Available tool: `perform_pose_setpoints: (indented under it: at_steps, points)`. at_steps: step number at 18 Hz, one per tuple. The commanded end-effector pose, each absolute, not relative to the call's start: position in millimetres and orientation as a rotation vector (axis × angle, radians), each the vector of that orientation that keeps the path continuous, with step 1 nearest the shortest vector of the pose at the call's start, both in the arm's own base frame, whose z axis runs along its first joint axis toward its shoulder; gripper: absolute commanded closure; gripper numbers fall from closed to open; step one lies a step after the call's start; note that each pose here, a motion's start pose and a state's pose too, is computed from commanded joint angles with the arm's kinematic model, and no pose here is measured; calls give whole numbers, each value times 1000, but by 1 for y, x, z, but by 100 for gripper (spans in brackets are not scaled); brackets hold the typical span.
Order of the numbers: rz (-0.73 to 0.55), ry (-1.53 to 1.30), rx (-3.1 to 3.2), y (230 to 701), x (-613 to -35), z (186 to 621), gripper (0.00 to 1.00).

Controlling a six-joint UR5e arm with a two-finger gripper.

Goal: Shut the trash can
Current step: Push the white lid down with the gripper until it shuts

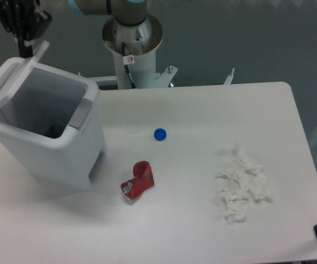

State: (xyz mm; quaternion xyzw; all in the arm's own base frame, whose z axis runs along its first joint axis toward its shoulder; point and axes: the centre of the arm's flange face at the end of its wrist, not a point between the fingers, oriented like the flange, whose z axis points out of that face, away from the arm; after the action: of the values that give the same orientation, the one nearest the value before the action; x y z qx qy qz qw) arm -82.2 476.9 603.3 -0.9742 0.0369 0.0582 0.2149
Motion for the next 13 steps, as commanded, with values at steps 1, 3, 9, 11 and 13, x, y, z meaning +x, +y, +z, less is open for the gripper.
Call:
perform_pose_setpoints:
  at_steps: [1,3,9,11,13]
  points:
    - [169,92,-2694,477,-86,603,100]
    - [172,81,-2691,483,-94,597,100]
    - [172,52,-2709,482,-107,576,100]
    - [164,52,-2720,483,-107,569,100]
    - [163,47,-2722,483,-109,568,100]
